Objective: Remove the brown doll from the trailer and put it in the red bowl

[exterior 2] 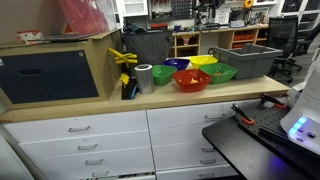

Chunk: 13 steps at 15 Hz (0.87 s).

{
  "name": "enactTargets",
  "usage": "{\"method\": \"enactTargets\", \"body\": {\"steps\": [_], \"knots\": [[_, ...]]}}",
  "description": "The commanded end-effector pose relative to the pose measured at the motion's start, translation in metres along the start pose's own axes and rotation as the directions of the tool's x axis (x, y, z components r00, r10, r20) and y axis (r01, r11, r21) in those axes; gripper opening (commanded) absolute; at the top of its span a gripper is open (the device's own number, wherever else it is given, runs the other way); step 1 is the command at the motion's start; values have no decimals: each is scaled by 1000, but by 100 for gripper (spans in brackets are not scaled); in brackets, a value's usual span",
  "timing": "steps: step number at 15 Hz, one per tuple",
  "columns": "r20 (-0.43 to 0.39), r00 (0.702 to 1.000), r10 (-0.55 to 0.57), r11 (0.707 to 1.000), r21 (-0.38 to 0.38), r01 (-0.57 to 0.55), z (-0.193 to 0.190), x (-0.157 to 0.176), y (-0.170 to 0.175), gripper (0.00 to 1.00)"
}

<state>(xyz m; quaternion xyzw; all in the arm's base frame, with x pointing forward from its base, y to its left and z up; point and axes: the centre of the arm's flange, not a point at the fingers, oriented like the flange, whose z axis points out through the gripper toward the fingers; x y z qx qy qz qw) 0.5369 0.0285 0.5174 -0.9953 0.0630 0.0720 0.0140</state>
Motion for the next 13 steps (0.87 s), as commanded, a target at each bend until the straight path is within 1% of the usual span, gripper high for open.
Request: {"method": "enactTargets", "body": {"steps": [1, 3, 6, 7, 8, 9, 13], "knots": [[-4, 999, -42, 999, -17, 42, -26, -14, -4, 100], [-14, 999, -51, 998, -26, 51, -33, -19, -5, 100], [-49, 996, -69, 996, -52, 66, -44, -25, -4, 100], [-67, 997, -50, 998, -47, 47, -45, -27, -3, 100], [-68, 997, -37, 999, -40, 35, -44, -29, -1, 100], [-56, 998, -38, 999, -32, 36, -38, -21, -5, 100], [-63, 997, -36, 999, -31, 34, -42, -23, -3, 100]]}}
